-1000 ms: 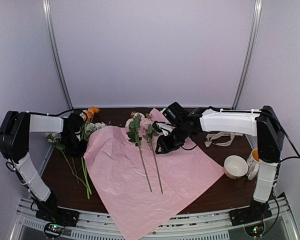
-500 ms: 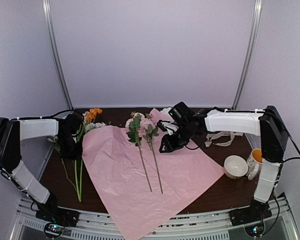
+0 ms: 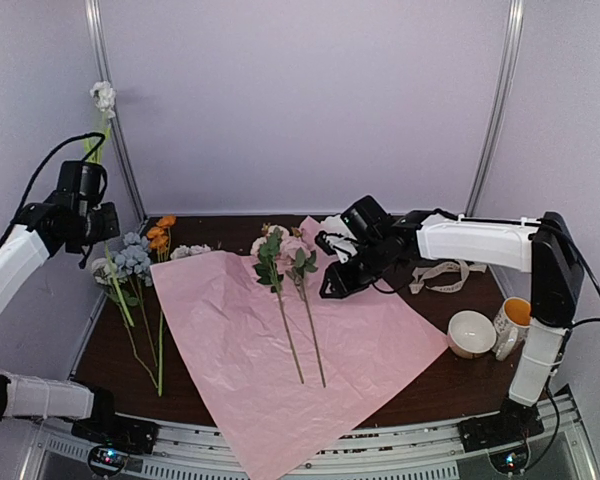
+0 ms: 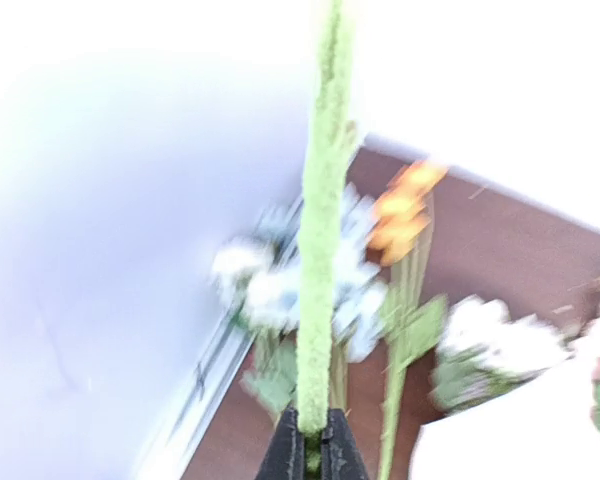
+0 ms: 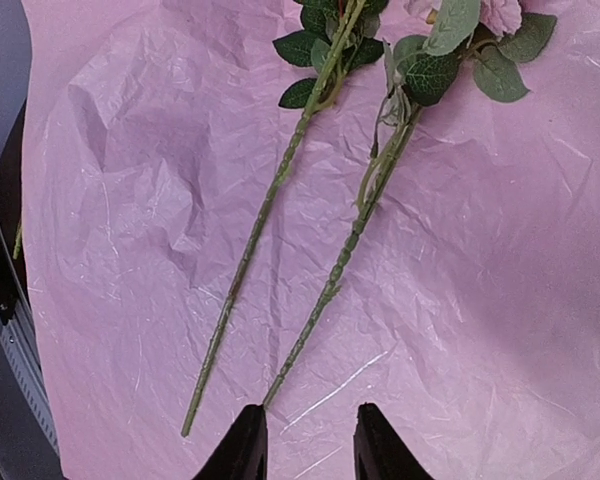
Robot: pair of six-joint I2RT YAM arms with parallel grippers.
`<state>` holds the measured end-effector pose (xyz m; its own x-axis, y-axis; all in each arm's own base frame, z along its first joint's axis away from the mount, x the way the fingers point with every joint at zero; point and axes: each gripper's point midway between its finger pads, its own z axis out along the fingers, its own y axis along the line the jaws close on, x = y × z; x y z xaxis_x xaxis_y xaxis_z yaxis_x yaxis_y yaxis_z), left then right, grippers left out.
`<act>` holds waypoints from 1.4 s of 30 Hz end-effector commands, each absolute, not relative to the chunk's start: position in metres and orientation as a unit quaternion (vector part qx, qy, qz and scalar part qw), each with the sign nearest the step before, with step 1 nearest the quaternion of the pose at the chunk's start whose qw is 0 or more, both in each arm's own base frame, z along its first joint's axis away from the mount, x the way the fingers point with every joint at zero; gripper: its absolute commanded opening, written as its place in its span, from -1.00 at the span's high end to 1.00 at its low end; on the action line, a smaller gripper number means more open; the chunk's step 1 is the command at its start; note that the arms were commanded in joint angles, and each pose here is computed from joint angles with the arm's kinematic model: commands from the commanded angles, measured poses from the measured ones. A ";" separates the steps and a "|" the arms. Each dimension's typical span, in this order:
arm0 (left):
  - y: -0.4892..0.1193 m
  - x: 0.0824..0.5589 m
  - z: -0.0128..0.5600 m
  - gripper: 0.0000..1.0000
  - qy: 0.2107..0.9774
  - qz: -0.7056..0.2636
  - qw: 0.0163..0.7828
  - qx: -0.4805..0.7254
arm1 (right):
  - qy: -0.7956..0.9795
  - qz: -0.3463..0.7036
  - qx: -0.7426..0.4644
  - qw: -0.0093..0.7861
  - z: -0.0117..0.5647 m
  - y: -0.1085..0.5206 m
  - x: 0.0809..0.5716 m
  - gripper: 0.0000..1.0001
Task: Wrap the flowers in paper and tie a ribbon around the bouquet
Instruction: Pass from the left arm to the right, then place the fake flower on the flattened wrapping paper.
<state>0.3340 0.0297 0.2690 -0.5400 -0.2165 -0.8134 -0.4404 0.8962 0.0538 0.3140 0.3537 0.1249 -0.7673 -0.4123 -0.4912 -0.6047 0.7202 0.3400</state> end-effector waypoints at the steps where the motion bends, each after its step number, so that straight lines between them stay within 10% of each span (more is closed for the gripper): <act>1: -0.055 0.340 0.378 1.00 0.786 -0.019 0.617 -0.024 | 0.854 0.321 -0.311 0.268 0.205 0.375 0.316 0.37; 6: -0.228 0.294 0.427 1.00 0.662 -0.268 0.663 0.226 | 0.736 0.454 -0.343 0.366 0.326 0.409 0.297 0.35; 14: -0.332 0.261 0.437 1.00 0.565 -0.422 0.623 0.338 | 0.544 0.605 -0.325 0.483 0.474 0.411 0.255 0.14; 26: -0.364 0.245 0.417 1.00 0.561 -0.459 0.586 0.362 | 0.586 0.580 -0.279 0.492 0.461 0.421 0.281 0.00; 30: -0.365 0.248 0.411 1.00 0.574 -0.458 0.576 0.359 | 0.577 0.592 -0.294 0.480 0.462 0.427 0.276 0.86; 33: -0.367 0.251 0.398 1.00 0.598 -0.450 0.557 0.359 | 0.575 0.602 -0.299 0.467 0.461 0.429 0.273 1.00; 37: -0.354 0.259 0.386 -0.29 0.634 -0.426 0.547 0.343 | 0.644 0.546 -0.281 0.457 0.430 0.423 0.295 1.00; 42: -0.264 0.319 0.360 -0.38 0.748 -0.309 0.554 0.195 | 0.777 0.435 -0.267 0.368 0.339 0.417 0.320 1.00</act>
